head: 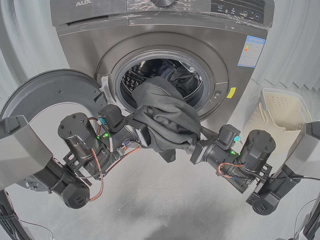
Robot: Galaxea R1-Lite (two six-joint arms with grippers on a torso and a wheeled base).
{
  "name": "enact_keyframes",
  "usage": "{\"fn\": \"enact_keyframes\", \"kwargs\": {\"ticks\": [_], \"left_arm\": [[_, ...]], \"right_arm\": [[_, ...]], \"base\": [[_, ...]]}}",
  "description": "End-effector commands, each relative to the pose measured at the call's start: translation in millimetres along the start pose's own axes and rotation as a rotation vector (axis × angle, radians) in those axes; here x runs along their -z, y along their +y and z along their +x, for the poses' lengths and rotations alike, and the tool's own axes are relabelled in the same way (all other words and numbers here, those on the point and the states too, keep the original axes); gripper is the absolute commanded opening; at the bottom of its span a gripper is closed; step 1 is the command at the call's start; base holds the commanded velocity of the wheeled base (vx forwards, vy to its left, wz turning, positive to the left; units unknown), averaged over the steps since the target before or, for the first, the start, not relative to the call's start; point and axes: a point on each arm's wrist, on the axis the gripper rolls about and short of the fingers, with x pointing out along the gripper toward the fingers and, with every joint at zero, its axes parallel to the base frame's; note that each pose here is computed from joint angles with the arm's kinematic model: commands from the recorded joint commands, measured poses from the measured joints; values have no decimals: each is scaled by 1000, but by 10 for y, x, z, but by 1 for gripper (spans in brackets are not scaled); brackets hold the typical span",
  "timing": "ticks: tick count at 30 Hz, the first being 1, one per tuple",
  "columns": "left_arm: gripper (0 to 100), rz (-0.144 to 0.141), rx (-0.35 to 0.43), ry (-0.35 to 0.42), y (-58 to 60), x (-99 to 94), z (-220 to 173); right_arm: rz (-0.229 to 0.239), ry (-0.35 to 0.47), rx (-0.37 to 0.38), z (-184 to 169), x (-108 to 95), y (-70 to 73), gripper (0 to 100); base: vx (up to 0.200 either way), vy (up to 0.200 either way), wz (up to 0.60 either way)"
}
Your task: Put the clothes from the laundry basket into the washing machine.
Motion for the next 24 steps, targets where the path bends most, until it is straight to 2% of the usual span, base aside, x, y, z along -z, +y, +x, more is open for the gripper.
{"fn": "enact_keyframes", "kwargs": {"ticks": [1, 4, 5, 8, 13, 18, 20, 22, 23, 24], "left_arm": [[0, 5, 14, -25, -32, -193, -163], [0, 6, 40, 1, -51, -197, -280], [0, 7, 62, 18, -62, -201, -356], [0, 3, 86, 47, -82, -201, -491], [0, 1, 83, 46, -74, -249, -583], [0, 7, 59, 23, -48, -293, -554], [0, 6, 43, 30, -7, -287, -579], [0, 8, 32, 46, 17, -255, -599], [0, 8, 30, 47, 18, -252, -601], [0, 11, 10, 59, 43, -227, -620]], "right_arm": [[-20, 63, -58, -325, -20, 92, 100], [-34, 125, -146, -608, -9, 198, 100], [-27, 145, -207, -748, -22, 290, 100], [-19, 173, -249, -890, -14, 346, 100], [-28, 224, -242, -978, 57, 283, 100], [-38, 221, -220, -974, 54, 250, 100], [-41, 205, -185, -949, 22, 180, 100], [-51, 164, -114, -867, -54, 21, 100], [-53, 160, -104, -855, -61, -2, 100], [-58, 145, -61, -820, -91, -107, 100]], "base": [[0, 0, 0], [0, 0, 0], [0, 0, 0], [0, 0, 0], [0, 0, 0], [0, 0, 0], [0, 0, 0], [0, 0, 0], [0, 0, 0], [0, 0, 0]]}}
